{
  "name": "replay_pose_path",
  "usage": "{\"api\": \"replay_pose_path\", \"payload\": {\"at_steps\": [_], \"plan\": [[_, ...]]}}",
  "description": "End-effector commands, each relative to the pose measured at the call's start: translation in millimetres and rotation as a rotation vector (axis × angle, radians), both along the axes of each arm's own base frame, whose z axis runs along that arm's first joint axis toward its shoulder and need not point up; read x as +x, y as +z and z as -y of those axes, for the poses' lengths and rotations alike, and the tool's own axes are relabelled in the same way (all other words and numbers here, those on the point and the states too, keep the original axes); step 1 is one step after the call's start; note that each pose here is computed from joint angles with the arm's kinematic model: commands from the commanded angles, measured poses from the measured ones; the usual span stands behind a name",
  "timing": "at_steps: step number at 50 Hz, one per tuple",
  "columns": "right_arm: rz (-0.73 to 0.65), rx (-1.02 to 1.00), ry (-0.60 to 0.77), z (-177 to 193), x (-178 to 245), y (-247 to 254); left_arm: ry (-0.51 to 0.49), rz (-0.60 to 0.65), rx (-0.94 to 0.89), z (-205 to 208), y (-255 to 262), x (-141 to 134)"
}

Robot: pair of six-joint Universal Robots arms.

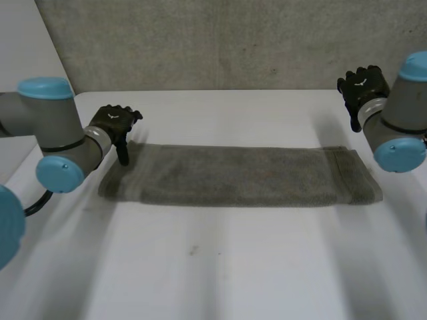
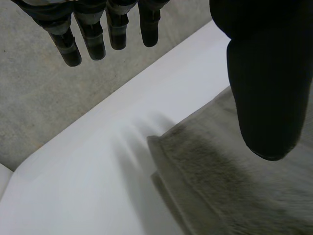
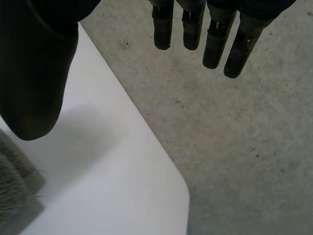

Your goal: Fold the towel.

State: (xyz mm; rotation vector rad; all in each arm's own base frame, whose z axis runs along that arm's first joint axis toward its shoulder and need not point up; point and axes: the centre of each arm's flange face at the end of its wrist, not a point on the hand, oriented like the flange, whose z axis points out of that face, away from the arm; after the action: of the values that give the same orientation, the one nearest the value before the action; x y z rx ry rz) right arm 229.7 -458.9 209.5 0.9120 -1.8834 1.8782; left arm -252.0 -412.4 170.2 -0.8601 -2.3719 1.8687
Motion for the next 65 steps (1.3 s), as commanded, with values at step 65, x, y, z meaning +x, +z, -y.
{"api": "replay_pose_path", "payload": {"at_steps": [65], "plan": [[-0.013,0.268,-0.211,-29,-189,-25,-0.014,-0.166,0.038,-125,9,32]]}}
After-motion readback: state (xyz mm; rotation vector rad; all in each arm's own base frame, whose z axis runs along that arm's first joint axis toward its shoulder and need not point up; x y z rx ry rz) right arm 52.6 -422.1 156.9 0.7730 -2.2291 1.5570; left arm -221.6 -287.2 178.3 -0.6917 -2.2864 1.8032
